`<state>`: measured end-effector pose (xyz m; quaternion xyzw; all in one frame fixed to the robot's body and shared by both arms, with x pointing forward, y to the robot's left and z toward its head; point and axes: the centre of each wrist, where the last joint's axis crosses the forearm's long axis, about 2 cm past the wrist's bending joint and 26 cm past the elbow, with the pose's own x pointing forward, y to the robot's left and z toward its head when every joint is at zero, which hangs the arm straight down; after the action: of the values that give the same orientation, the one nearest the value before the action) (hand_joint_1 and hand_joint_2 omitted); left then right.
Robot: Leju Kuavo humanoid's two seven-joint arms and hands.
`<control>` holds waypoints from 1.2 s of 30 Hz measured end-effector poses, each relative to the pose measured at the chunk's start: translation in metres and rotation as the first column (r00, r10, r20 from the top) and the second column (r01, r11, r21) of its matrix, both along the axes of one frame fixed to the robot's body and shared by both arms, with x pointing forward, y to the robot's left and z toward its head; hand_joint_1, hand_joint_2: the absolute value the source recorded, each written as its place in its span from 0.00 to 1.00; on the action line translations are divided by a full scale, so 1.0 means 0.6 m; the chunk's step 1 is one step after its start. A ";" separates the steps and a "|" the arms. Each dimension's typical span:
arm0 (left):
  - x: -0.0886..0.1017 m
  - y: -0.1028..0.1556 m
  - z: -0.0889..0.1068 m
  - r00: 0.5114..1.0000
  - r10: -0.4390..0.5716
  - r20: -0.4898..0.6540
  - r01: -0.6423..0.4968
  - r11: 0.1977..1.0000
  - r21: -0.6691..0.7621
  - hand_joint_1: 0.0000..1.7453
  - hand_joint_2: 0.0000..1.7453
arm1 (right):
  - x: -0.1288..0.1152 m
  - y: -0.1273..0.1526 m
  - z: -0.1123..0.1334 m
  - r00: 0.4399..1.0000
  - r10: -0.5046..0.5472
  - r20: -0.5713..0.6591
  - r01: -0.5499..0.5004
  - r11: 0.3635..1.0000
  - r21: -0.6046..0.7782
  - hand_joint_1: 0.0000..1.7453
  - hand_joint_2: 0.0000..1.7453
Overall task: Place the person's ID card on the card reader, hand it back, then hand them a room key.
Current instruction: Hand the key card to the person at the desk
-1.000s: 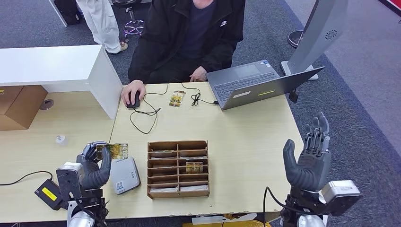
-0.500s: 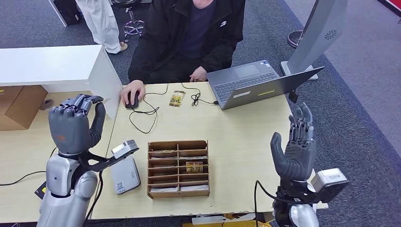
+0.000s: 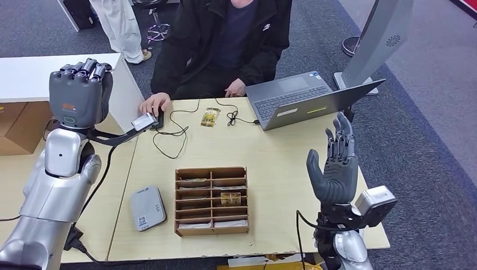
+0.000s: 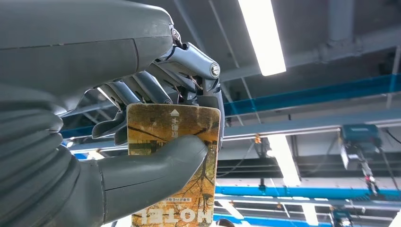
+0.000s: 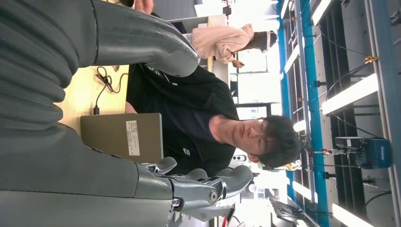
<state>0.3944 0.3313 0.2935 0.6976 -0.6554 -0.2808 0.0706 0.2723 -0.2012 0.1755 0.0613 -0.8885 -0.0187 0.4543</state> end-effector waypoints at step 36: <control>0.021 -0.116 -0.060 0.922 -0.171 -0.346 0.208 0.975 0.074 0.00 1.00 | 0.004 0.010 -0.003 0.999 0.041 -0.015 -0.042 0.999 -0.002 0.00 1.00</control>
<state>0.4073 0.2620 0.2576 0.5751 -0.6816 -0.4373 0.1159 0.2745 -0.1954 0.1736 0.0791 -0.8836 -0.0088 0.4614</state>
